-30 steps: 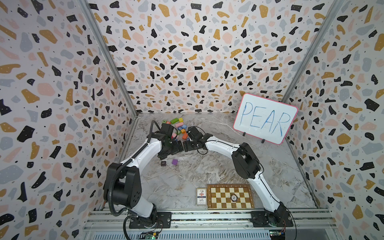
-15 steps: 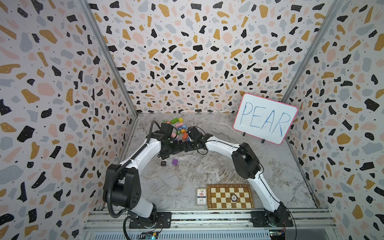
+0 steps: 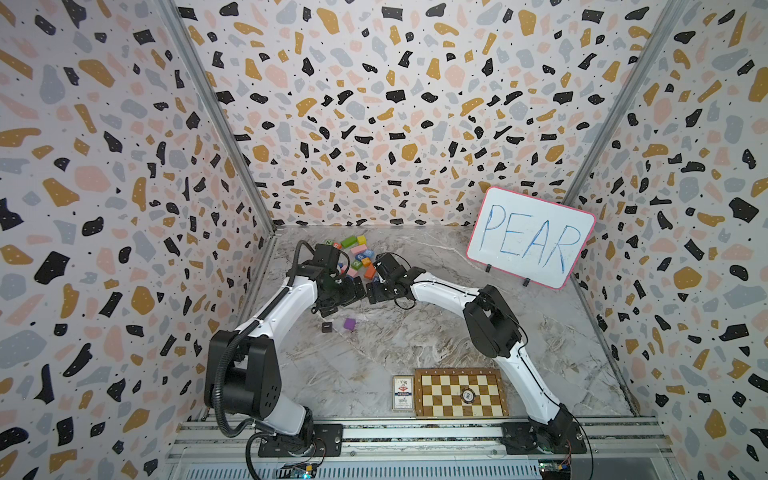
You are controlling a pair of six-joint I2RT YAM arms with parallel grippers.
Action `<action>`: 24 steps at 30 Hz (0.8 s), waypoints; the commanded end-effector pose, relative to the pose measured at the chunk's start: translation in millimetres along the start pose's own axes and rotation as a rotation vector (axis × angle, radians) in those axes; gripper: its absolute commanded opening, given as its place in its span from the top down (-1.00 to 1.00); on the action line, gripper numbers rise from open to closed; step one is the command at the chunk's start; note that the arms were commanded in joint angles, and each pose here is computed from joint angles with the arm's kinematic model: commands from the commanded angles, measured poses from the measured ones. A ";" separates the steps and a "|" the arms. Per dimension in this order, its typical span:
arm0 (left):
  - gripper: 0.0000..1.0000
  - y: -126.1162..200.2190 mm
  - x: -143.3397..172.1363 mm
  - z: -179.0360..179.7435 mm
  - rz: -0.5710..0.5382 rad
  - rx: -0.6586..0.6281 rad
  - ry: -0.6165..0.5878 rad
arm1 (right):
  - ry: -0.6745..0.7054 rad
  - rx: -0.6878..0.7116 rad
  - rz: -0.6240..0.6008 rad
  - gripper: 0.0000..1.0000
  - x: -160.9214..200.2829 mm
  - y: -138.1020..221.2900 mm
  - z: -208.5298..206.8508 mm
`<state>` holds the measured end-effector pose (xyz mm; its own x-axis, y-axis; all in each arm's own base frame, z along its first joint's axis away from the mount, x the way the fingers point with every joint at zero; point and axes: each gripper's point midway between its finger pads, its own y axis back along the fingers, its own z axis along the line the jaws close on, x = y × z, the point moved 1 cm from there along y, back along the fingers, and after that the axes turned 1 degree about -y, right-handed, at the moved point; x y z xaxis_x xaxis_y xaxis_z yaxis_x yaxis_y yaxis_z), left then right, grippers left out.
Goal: Spell the uppercase word “pear” with letter blocks
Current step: Pick up the letter block from the center of the board.
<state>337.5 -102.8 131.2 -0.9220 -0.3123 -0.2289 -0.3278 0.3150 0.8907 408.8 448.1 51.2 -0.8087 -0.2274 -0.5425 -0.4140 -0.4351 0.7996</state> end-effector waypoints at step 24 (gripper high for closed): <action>-0.98 14.9 0.7 12.3 -0.028 0.034 0.015 | -0.017 -0.049 -0.036 -0.70 -26.9 -2.2 19.2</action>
<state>332.2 -87.9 137.7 -0.9084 -0.3414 -0.2415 -0.3552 0.3251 0.8764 423.3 466.9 59.5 -0.7998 -0.2034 -0.5647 -0.4246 -0.4733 0.7718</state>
